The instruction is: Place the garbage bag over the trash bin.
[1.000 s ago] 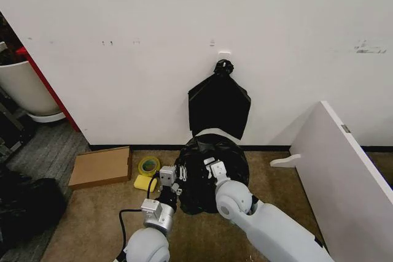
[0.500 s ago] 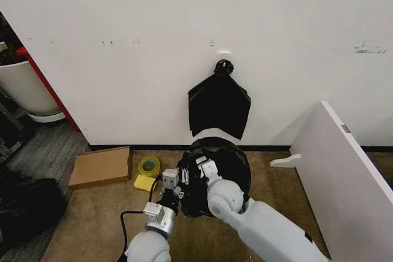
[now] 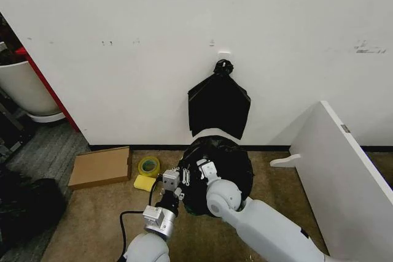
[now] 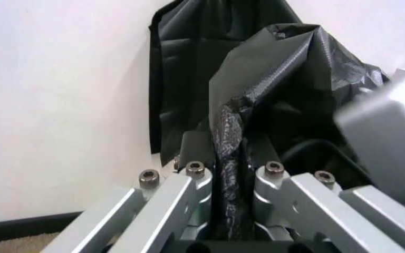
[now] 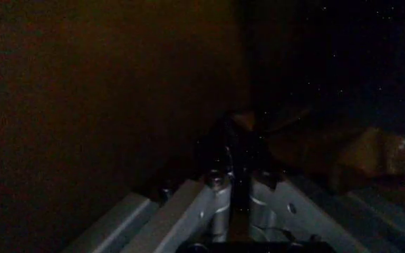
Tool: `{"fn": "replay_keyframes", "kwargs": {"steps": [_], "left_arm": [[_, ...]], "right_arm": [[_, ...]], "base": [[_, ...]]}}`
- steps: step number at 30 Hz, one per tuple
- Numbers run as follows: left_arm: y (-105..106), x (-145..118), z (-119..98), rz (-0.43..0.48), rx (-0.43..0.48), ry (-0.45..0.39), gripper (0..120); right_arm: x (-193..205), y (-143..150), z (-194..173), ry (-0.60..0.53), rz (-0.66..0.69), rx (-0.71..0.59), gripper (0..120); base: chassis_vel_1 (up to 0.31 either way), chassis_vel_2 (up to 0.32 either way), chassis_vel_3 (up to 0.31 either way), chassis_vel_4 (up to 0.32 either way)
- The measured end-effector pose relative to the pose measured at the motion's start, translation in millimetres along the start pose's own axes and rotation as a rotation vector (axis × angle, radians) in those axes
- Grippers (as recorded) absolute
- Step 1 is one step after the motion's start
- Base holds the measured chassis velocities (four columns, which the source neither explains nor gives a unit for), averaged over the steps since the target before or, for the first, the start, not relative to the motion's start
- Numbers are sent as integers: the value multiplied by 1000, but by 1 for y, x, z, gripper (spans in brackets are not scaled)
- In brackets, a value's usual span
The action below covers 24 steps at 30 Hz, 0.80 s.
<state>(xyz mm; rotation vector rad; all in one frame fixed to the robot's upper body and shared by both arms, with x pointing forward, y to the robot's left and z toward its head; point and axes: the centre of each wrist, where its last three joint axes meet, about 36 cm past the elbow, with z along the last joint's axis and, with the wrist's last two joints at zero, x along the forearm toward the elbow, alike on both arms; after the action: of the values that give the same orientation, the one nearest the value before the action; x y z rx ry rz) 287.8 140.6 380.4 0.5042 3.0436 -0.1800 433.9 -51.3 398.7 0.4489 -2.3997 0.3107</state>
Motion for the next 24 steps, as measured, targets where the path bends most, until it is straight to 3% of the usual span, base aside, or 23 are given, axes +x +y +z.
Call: {"fn": "replay_keyframes", "kwargs": {"steps": [5, 10, 16, 24], "left_arm": [[1, 1, -1, 7, -1, -9, 4], [0, 1, -1, 17, 2, -14, 4], [-3, 3, 0, 34, 6, -12, 4], [-3, 7, -2, 39, 9, -20, 4]], "right_arm": [[-9, -14, 9, 21, 20, 23, 0], [4, -2, 22, 39, -20, 48, 0], [3, 8, 11, 17, -42, 31, 0], [-6, -4, 20, 38, -6, 29, 0]], "base": [[0, 0, 0, 0], [0, 0, 0, 0], [0, 0, 0, 0], [0, 0, 0, 0]]}}
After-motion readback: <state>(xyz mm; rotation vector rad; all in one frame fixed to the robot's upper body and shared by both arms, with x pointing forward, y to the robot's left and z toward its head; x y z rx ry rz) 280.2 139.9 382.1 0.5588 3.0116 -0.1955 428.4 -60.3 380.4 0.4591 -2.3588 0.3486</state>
